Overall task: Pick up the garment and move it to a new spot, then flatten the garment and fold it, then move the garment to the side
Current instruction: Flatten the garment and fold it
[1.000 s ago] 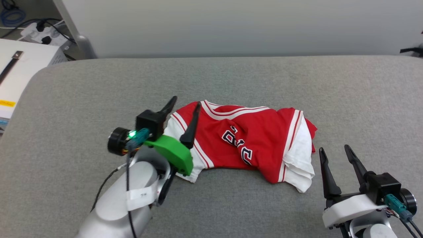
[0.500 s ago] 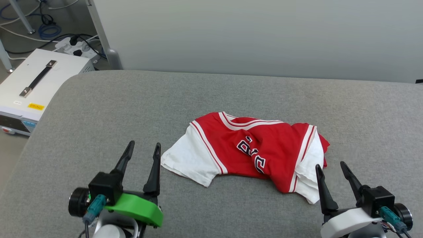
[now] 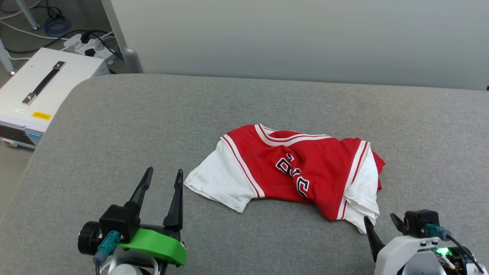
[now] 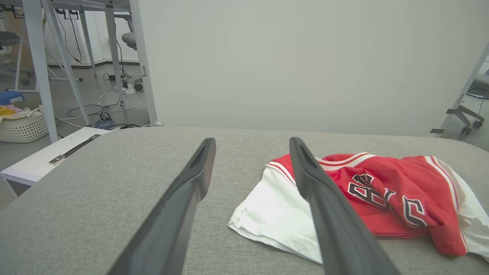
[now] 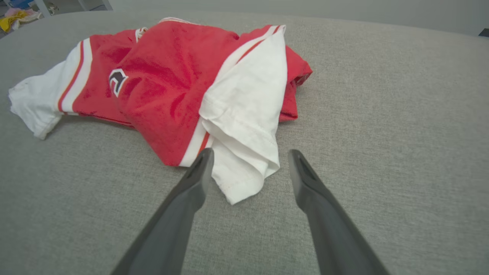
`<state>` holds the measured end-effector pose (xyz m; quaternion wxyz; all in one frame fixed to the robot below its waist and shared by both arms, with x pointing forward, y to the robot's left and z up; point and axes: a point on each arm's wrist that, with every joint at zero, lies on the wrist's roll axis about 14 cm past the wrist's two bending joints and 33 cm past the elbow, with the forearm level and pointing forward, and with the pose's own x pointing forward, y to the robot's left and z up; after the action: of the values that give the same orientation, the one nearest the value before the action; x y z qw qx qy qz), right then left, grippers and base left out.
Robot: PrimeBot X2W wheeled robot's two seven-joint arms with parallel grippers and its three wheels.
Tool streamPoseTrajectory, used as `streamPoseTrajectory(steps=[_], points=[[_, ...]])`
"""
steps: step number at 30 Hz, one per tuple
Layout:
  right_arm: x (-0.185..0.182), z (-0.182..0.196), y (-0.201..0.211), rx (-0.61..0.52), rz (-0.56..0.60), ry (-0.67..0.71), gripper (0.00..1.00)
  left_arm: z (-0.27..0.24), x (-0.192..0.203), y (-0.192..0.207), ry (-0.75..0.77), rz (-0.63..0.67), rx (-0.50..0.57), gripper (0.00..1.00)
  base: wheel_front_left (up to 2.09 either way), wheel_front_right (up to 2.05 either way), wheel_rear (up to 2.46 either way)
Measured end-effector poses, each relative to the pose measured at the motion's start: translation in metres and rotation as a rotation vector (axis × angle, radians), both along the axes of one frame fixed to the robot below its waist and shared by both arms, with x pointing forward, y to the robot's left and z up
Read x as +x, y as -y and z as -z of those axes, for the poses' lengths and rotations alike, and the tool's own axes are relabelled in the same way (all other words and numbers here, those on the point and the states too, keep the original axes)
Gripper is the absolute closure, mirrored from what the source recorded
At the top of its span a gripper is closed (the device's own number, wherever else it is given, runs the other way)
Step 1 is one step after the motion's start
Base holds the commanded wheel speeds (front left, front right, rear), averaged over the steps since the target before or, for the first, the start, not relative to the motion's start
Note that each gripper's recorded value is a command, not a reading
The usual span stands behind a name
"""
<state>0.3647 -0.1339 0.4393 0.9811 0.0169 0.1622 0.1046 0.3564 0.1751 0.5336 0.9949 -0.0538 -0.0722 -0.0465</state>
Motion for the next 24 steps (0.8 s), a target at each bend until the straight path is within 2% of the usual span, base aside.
streamPoseTrajectory(steps=[6,10,21,22,23,24], points=[[0.003,0.024,-0.001,-0.06,-0.032,-0.264,0.0,0.015,0.003,0.001,-0.041,0.001,-0.005,0.0,0.0,0.0,0.0],[0.009,0.034,0.004,-0.113,-0.039,-0.375,0.0,0.021,0.004,-0.002,-0.057,-0.008,-0.005,0.0,0.0,0.0,0.0],[0.022,0.062,-0.006,-0.167,-0.085,-0.509,0.0,0.033,-0.001,-0.024,-0.096,-0.08,0.003,0.0,0.0,0.0,0.0],[0.021,0.065,-0.007,-0.168,-0.088,-0.52,0.15,0.034,-0.001,-0.025,-0.099,-0.081,0.003,0.0,0.0,0.0,0.0],[0.02,0.067,-0.007,-0.169,-0.091,-0.527,0.63,0.035,-0.001,-0.025,-0.101,-0.082,0.003,0.0,0.0,0.0,0.0],[0.02,0.068,-0.008,-0.169,-0.094,-0.526,1.0,0.035,-0.002,-0.026,-0.102,-0.084,0.005,0.0,0.0,0.0,0.0]])
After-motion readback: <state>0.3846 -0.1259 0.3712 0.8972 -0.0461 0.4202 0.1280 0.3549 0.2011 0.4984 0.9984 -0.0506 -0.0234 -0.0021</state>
